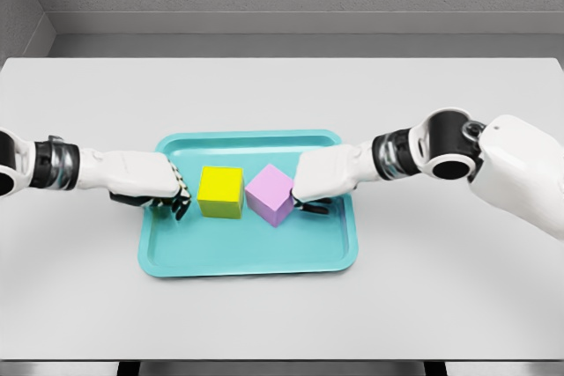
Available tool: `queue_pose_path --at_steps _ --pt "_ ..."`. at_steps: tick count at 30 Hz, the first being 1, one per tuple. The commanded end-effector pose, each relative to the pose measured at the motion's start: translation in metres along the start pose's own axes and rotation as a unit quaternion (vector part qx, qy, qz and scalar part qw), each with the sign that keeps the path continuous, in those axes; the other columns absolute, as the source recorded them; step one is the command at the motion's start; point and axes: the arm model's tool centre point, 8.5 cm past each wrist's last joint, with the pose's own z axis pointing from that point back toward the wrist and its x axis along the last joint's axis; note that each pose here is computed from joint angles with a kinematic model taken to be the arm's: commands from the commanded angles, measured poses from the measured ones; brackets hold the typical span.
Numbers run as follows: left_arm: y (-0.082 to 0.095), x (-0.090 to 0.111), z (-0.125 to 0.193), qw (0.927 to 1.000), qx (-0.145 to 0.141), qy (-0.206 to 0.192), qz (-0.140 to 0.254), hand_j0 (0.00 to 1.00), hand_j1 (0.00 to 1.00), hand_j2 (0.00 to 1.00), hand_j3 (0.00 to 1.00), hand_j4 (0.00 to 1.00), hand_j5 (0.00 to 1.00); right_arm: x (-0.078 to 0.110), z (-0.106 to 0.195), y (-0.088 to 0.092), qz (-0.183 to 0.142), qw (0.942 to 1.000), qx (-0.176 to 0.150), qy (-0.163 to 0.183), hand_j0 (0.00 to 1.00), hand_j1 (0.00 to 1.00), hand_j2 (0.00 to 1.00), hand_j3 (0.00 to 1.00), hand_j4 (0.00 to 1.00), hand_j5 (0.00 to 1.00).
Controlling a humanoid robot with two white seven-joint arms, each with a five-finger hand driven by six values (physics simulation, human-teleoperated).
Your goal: Push two cubes
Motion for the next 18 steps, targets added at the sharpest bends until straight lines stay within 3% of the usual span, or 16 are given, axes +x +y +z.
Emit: queue_pose_path --at_steps 1,11,18 --pt "0.001 -0.013 0.008 0.9997 0.008 0.02 0.013 0.44 0.44 0.44 0.44 0.44 0.44 0.001 -0.003 -0.002 -0.001 1.0 -0.003 -0.003 0.06 0.06 0.06 0.06 0.06 0.06" --pt "0.005 -0.029 0.017 0.9986 0.021 0.044 0.023 0.44 0.44 0.44 0.44 0.44 0.44 -0.009 0.001 0.012 -0.018 0.9997 0.012 0.011 0.1 0.1 0.1 0.1 0.1 0.1" --pt "0.005 -0.03 0.019 0.9984 0.021 0.047 0.024 0.44 0.44 0.44 0.44 0.44 0.44 -0.01 0.002 0.009 -0.016 0.9998 0.008 0.013 0.12 0.12 0.12 0.12 0.12 0.12"
